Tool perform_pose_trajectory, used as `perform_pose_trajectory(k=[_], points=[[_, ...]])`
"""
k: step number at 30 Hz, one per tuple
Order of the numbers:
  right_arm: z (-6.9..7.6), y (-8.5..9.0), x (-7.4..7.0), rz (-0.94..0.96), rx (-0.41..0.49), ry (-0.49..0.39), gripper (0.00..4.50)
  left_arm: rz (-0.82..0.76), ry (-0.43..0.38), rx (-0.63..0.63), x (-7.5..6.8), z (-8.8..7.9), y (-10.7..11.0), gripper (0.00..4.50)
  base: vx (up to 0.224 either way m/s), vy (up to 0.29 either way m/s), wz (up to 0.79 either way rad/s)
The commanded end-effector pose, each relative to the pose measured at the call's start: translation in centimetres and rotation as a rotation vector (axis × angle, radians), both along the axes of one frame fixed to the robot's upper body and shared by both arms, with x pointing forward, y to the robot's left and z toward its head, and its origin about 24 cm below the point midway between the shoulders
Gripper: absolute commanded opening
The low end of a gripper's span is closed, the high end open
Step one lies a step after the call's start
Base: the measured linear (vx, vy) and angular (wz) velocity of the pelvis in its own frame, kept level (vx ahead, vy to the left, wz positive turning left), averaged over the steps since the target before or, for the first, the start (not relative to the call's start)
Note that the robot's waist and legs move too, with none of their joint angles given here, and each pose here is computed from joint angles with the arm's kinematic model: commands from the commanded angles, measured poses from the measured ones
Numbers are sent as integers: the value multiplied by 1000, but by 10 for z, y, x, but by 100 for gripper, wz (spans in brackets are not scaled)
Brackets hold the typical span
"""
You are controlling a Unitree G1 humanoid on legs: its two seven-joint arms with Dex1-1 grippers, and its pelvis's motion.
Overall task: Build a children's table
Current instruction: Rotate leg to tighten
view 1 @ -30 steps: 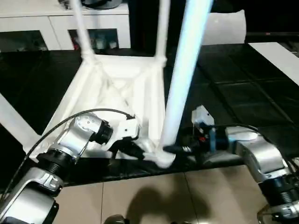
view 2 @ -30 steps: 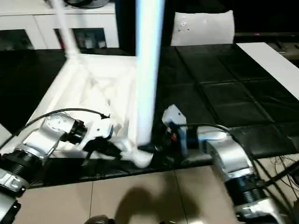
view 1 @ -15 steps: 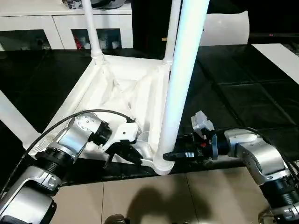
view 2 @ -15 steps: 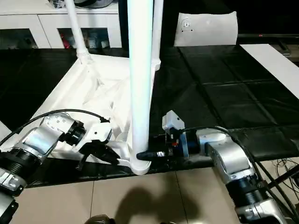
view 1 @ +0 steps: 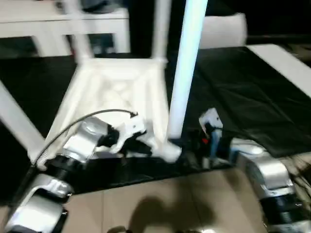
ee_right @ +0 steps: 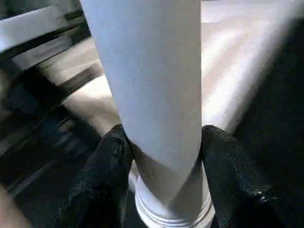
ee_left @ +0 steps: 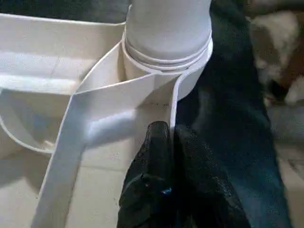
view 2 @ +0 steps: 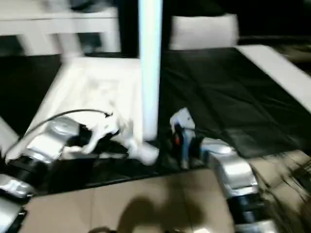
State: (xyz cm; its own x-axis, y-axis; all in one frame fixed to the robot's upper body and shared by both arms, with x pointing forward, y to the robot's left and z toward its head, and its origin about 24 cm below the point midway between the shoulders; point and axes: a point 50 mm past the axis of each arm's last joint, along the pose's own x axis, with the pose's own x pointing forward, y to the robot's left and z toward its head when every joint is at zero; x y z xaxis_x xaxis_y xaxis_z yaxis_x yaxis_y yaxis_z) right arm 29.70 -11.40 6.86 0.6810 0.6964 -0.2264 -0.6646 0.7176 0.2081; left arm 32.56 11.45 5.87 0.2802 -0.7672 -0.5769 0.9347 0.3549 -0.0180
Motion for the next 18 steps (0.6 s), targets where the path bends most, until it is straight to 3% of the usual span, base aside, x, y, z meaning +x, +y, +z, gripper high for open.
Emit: perform_pose_trajectory(k=[1,6,7,9,14,18], points=[[-1,26,6,-53,5,46,187,73,-75,-94,11,21,-25,0,0,0,0],[1,42,19,-207,-2,28,187,232,-122,-136,21,27,-39,0,0,0,0],[2,44,20,-212,6,20,222,241,-123,-138,21,28,-40,0,0,0,0],[4,43,21,-235,16,3,243,237,-136,-136,22,29,-41,0,0,0,0],[8,35,21,-195,10,-53,293,164,-147,-101,18,26,-35,0,31,-13,1],[12,16,15,-72,-16,-112,313,5,-160,-53,9,23,-21,0,0,0,0]])
